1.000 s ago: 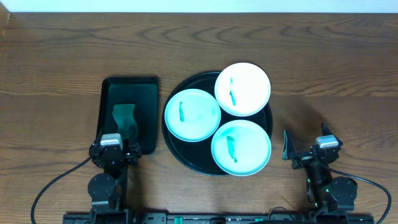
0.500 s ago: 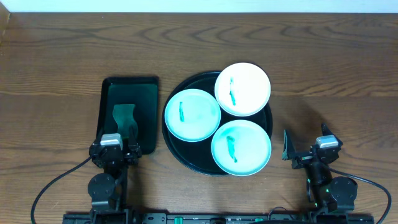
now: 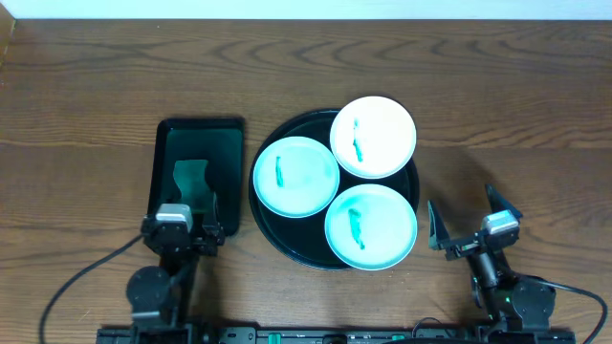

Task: Clean dirty plates on tray and stack at the side
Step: 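Move left gripper to the sponge and right gripper to the white plate rim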

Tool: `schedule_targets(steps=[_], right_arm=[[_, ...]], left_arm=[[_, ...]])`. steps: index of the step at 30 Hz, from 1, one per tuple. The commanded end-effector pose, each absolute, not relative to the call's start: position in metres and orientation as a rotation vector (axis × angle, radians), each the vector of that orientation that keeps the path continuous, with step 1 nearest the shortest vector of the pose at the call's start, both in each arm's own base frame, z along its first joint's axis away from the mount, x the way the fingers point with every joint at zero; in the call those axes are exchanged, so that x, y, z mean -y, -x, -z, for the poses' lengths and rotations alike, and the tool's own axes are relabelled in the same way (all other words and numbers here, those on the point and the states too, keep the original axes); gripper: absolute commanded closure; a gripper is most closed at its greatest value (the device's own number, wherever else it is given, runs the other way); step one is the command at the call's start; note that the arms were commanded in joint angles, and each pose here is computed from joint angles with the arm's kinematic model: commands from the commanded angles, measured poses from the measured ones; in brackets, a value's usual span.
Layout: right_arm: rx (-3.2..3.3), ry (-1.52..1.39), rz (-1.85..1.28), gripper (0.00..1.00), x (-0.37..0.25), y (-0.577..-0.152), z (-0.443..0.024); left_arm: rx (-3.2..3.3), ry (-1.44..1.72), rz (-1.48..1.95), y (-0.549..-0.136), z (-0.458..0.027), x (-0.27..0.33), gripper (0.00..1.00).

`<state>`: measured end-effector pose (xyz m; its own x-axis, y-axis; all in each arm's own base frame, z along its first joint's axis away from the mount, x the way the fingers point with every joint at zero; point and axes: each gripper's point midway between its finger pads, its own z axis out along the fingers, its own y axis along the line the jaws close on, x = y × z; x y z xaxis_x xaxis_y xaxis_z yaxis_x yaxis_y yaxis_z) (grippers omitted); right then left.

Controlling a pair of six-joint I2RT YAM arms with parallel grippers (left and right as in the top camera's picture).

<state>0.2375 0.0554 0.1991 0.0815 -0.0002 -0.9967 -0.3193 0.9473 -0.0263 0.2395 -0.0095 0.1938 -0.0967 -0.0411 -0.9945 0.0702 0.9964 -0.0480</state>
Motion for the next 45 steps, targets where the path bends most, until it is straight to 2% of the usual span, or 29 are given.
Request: schedule_targets(steps=[1,10,16,23,31,32,33,35,38,45], right_arm=[[-1.410,0.288,-0.289,0.01,-0.063,-0.231,-0.238],[-1.462,0.435,-0.445,0.01,-0.092,-0.252,-0.317],[-1.730,0.424,-0.558,0.01,-0.099,-0.289,-0.326],[-2.074,0.439,-0.610,0.01,-0.099,-0.317,-0.302],[-2.351,0.287,-0.812,0.01,-0.107,-0.331,-0.245],[-2.359,0.291,-0.844,0.05,-0.110,-0.332,-0.242],[-2.373,0.293,-0.851,0.17,-0.112,-0.334,-0.236],[-2.437,0.210,-0.829,0.22,-0.114,-0.342,-0.221],[-2.533,0.103,-0.766,0.15,-0.125,-0.351,-0.201],[-2.680,0.097,-0.617,0.18,-0.188,-0.360,-0.172]], left_arm=[[-1.618,-0.049,0.148,-0.236,-0.251,0.018,0.25],[-1.872,-0.107,0.291,-0.271,-0.317,0.038,0.25],[-2.154,-0.065,0.353,-0.291,-0.325,0.040,0.25],[-2.460,0.000,0.400,-0.300,-0.284,0.039,0.25],[-2.648,0.050,0.432,-0.308,-0.239,0.039,0.25],[-2.659,0.053,0.433,-0.309,-0.236,0.039,0.25],[-2.669,0.055,0.434,-0.311,-0.233,0.039,0.25],[-2.660,0.053,0.433,-0.320,-0.229,0.038,0.25],[-2.664,0.060,0.397,-0.329,-0.222,0.033,0.25],[-2.751,0.174,0.102,-0.327,-0.201,-0.005,0.25]])
